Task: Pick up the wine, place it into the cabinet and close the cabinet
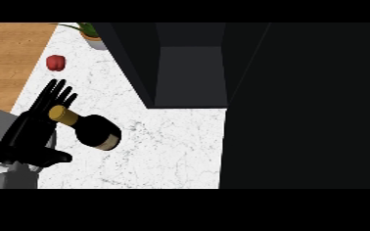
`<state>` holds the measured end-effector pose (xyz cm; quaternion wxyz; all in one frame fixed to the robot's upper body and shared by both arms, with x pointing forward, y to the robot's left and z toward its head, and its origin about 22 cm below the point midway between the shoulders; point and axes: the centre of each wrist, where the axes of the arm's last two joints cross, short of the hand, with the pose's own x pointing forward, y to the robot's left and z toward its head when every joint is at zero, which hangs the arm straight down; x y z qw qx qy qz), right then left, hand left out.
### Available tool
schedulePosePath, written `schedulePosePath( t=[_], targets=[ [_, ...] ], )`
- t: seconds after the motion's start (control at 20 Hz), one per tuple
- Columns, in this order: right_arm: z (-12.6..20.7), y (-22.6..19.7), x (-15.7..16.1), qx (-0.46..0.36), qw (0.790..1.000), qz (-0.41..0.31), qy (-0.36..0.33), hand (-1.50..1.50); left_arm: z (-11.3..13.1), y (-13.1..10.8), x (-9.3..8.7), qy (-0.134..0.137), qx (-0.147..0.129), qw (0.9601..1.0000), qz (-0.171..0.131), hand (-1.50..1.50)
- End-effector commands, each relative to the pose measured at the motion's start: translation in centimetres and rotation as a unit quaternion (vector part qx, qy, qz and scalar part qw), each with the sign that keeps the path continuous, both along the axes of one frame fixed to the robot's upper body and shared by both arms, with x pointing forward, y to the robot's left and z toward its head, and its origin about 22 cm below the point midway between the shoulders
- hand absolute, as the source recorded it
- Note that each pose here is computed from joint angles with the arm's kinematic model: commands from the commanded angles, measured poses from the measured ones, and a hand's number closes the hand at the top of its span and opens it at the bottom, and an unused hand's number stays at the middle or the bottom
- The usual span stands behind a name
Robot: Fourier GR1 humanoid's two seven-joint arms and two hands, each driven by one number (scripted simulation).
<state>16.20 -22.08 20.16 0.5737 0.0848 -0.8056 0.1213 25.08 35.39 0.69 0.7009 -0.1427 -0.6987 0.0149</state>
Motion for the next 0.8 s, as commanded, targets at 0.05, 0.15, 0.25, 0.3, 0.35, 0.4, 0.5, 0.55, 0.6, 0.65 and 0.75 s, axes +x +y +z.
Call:
schedulePosePath(
  t=[0.05,0.15,0.25,0.3,0.35,0.4,0.5,0.55,0.6,0.65,0.75],
  targets=[
    [2.0,-1.1,-3.0,0.013,0.999,0.023,-0.035,-1.5,-1.9,1.4,0.4,-0.001,-0.009,0.9999,-0.011,-1.5],
    [1.8,-0.6,-3.6,0.02,0.999,0.022,-0.033,-1.5,-2.2,0.3,0.0,-0.001,-0.012,0.9999,-0.007,-1.5],
    [1.3,-0.5,-2.9,0.014,0.999,0.018,-0.03,-1.5,-1.9,-0.2,1.8,0.002,-0.012,0.9998,-0.016,-1.5],
    [1.2,-0.9,-4.0,0.011,0.999,0.025,-0.03,-1.5,-3.2,0.0,0.3,0.006,-0.019,0.9997,-0.011,-1.5],
    [1.4,0.0,-3.5,0.016,0.999,0.026,-0.022,-1.5,-3.8,0.1,-0.9,-0.002,-0.013,0.9999,-0.008,-1.5],
    [0.9,0.4,-3.9,0.025,0.999,0.02,-0.023,-1.5,-4.9,0.3,-0.2,0.002,-0.003,1.0,-0.008,-1.5],
    [1.4,0.0,-4.4,0.017,0.999,0.025,-0.03,-1.5,-4.6,-0.6,0.6,-0.002,-0.006,0.9999,-0.014,-1.5],
    [2.3,-0.1,-3.6,0.015,0.999,0.019,-0.029,-1.5,-3.6,-0.1,1.0,0.01,-0.007,0.9997,-0.021,-1.5],
    [2.0,-0.1,-4.8,0.019,0.999,0.014,-0.025,-1.5,-4.1,1.0,-0.1,0.013,-0.003,0.9998,-0.011,-1.5],
    [2.1,0.5,-3.4,0.016,0.999,0.023,-0.028,-1.5,-5.5,-0.7,0.9,0.004,0.0,0.9999,-0.013,-1.5],
    [1.4,-1.1,-3.8,0.008,1.0,0.021,-0.022,-1.5,-4.5,1.4,0.9,0.004,-0.001,0.9999,-0.01,-1.5]
  ],
)
